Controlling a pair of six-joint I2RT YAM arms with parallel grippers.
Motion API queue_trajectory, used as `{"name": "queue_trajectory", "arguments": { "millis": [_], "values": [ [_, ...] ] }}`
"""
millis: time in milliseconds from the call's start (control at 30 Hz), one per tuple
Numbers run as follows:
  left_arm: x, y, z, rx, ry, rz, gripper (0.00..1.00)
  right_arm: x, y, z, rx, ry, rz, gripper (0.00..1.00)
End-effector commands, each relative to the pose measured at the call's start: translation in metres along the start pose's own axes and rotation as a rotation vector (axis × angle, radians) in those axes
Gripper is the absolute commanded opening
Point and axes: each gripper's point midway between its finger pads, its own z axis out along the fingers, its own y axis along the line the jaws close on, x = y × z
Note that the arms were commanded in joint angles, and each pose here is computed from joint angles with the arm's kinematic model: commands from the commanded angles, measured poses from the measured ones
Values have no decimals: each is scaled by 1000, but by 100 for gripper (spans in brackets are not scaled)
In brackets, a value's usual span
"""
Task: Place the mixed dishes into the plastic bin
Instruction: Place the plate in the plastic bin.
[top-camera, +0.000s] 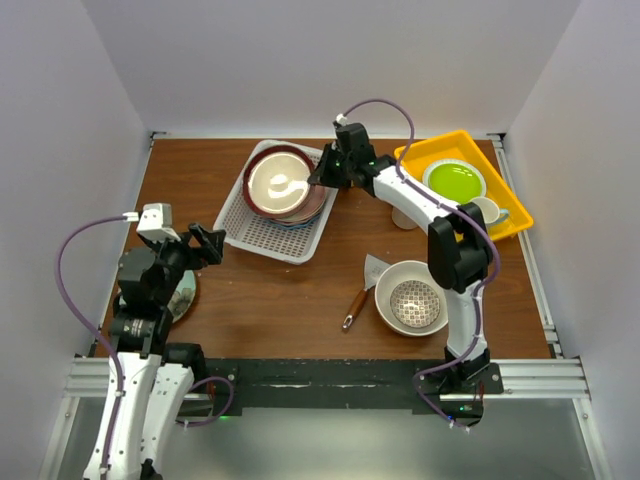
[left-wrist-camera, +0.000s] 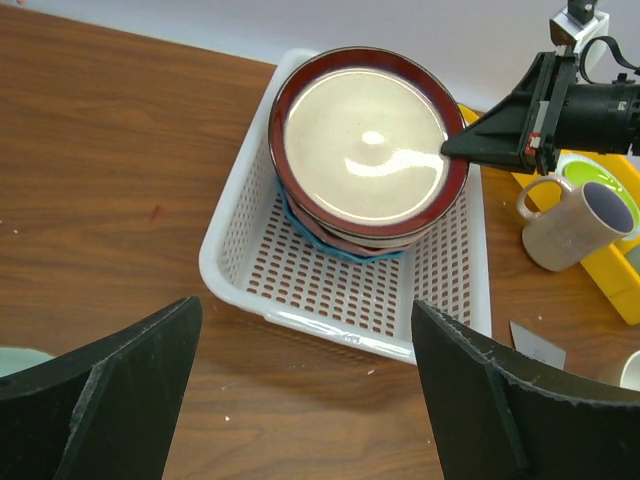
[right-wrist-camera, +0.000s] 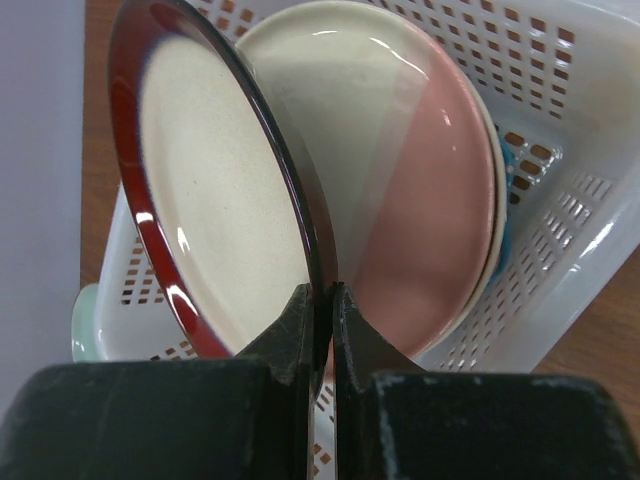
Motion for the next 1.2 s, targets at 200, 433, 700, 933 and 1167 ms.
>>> {"name": "queue_trajectory", "arguments": {
  "millis": [200, 433, 700, 933, 1167],
  "values": [
    [0, -2, 7, 39, -48, 38, 91, -62, 58, -20, -248, -124, 107, 0],
    [0, -2, 7, 38, -51, 38, 91, -45, 46, -5, -233, -74, 136, 6],
    [1, -1, 8, 33, -50, 36, 91, -37, 32, 0, -189, -61, 134, 25],
    [3, 0, 8, 31, -48, 34, 91, -36, 25, 2, -154, -66, 118, 39],
    [3, 1, 8, 27, -47, 36, 91, -38, 18, 0, -114, -79, 85, 47]
  ]
}}
